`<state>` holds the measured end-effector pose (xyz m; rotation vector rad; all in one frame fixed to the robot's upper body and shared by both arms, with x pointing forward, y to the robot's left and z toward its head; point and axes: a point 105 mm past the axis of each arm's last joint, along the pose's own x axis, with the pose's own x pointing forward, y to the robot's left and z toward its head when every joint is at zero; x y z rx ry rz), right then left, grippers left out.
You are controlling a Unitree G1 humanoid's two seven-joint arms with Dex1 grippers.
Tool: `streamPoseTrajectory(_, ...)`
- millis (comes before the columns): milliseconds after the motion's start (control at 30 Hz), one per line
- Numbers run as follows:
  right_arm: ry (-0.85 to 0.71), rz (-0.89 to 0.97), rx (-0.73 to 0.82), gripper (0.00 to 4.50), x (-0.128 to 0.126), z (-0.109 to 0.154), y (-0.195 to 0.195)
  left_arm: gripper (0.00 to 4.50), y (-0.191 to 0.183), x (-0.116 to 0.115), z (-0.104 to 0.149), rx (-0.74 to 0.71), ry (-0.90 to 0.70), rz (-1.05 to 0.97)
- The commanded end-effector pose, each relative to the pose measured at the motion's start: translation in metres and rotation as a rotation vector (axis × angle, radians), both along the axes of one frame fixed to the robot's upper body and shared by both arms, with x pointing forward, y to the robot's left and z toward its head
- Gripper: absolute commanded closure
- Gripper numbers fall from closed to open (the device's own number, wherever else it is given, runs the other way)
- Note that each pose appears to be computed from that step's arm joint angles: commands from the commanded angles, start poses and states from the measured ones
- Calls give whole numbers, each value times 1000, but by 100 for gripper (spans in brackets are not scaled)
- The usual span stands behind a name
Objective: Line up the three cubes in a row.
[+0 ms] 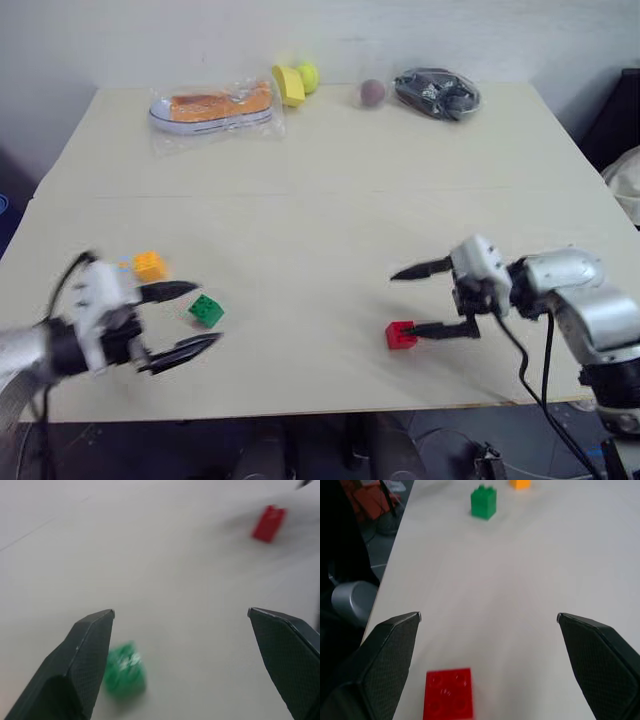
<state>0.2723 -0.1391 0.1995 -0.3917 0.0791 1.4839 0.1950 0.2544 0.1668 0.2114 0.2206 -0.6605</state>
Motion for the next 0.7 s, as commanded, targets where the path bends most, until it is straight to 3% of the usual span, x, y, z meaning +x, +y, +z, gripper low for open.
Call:
streamPoseTrajectory(33,0,32,36,3,-6,17,5,0,10,-10,9,31,-53,112)
streamPoseTrajectory(300,-5,71,42,3,-9,20,16,0,0,7,-12,5,-48,178)
streamPoseTrajectory(533,-11,91,58,3,-12,22,25,0,-13,57,-46,53,12,123)
streamPoseTrajectory(700,-17,90,63,3,-17,23,27,0,-29,86,-46,32,6,83)
